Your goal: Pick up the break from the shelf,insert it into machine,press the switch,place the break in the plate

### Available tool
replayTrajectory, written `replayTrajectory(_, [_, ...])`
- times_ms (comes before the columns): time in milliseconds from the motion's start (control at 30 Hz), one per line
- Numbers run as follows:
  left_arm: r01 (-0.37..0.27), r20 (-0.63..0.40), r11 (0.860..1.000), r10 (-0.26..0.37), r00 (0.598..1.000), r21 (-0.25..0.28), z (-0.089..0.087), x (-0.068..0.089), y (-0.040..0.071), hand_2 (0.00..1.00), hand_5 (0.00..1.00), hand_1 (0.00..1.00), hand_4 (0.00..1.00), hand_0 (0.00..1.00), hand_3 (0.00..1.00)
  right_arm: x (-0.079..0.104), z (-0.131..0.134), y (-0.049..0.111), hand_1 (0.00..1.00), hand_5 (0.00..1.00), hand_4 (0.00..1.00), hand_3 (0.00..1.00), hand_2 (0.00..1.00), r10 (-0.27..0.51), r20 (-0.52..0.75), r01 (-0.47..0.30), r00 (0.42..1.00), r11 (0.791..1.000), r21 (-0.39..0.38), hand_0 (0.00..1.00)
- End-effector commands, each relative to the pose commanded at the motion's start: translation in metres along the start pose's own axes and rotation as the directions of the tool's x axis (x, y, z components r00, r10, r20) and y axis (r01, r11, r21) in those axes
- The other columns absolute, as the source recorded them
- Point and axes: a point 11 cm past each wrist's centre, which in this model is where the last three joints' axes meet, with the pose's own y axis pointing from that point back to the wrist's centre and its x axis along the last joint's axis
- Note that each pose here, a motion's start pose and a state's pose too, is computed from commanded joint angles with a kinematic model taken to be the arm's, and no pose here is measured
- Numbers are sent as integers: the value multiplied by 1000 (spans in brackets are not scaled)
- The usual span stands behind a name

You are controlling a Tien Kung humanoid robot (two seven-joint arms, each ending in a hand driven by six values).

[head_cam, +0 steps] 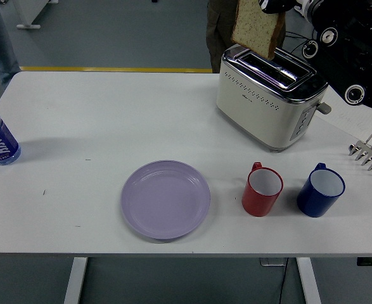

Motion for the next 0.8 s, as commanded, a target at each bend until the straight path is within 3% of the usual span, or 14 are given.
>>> replayTrajectory(800, [4,-5,1000,-4,1000,-5,2,-2,1,451,825,482,348,638,551,-7,-26,21,15,70,401,397,302,-39,17,37,999,994,105,2])
